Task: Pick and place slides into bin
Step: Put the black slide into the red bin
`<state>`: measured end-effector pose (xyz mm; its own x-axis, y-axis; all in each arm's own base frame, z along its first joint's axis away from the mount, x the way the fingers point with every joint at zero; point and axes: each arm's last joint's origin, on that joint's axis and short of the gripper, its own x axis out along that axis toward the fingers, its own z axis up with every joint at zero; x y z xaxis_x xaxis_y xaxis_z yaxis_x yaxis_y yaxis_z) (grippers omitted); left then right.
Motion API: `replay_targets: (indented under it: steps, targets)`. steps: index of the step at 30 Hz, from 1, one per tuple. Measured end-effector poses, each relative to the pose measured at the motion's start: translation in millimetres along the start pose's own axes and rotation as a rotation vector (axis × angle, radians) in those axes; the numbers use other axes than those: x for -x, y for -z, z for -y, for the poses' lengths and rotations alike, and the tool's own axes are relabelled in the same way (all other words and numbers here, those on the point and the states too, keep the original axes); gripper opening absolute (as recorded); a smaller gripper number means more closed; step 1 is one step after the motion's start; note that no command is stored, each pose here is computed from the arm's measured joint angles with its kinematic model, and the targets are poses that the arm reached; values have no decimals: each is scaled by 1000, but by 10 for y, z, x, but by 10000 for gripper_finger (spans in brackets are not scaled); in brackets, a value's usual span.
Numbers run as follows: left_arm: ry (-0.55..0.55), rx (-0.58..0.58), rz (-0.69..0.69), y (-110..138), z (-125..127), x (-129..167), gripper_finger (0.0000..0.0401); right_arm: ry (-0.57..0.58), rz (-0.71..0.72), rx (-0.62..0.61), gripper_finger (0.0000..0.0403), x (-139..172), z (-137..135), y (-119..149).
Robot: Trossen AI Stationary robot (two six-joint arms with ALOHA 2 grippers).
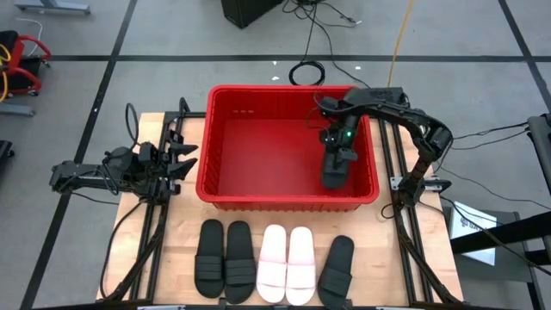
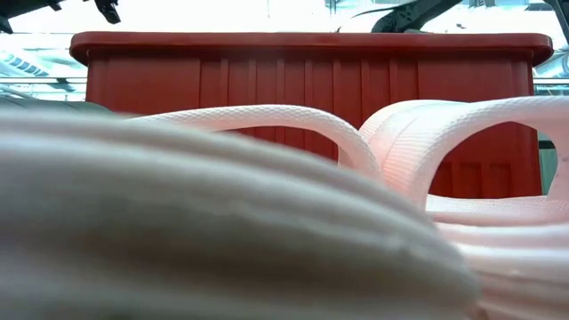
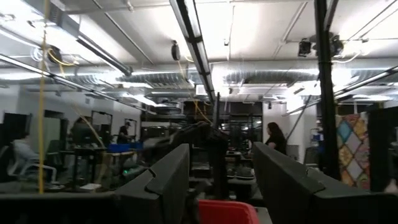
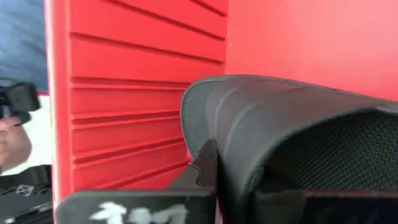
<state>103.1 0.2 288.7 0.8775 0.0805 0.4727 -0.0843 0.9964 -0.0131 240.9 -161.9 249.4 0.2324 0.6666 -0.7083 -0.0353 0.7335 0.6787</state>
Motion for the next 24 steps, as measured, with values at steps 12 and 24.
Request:
replay_targets:
  steps: [12,24]
  targets:
    - [-9,-105,64,-63,-3,2,184,-56,-93,-73,4,-382,109,178]
    - [-10,-114,71,-70,-4,3,184,-83,-144,-65,4,-704,166,310]
